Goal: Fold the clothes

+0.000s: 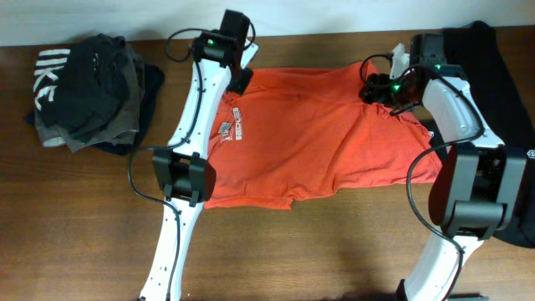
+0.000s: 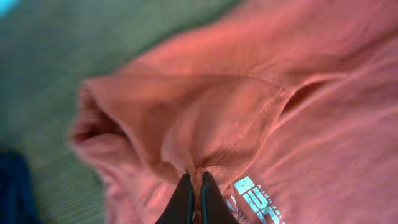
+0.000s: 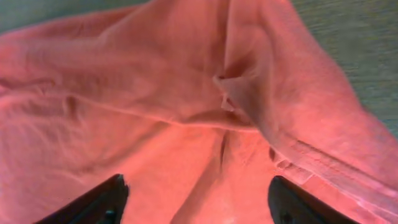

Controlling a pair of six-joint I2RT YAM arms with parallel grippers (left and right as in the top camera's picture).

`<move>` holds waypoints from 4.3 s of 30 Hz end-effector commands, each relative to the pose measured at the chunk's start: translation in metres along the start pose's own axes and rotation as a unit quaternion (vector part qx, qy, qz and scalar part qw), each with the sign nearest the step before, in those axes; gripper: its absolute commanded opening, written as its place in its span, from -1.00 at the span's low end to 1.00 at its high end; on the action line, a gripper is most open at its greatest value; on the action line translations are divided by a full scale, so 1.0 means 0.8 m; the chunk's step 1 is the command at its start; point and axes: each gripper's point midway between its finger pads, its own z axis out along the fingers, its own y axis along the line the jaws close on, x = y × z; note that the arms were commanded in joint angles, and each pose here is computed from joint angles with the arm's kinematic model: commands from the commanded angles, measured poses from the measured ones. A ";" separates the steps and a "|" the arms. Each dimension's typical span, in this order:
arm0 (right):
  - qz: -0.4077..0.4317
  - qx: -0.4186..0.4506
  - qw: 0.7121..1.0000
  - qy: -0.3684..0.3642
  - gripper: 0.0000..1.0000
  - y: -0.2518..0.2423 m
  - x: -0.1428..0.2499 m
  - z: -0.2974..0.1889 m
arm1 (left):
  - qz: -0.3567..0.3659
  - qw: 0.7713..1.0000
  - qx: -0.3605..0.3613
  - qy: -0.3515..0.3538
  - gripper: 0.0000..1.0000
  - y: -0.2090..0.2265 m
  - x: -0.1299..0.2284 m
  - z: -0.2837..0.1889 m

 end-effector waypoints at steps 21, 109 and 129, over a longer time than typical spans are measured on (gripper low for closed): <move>0.044 0.114 0.991 0.062 0.03 -0.070 0.046 0.043 | -0.040 0.999 -0.015 -0.031 -0.99 0.016 -0.014 -0.031; 0.053 0.106 0.993 -0.010 -0.70 -0.044 -0.056 -0.073 | -0.068 0.990 -0.077 -0.096 -0.99 0.071 -0.031 -0.138; 0.030 0.110 0.993 0.010 -0.01 -0.068 -0.045 -0.012 | -0.067 0.991 -0.073 -0.095 -0.99 0.070 -0.031 -0.137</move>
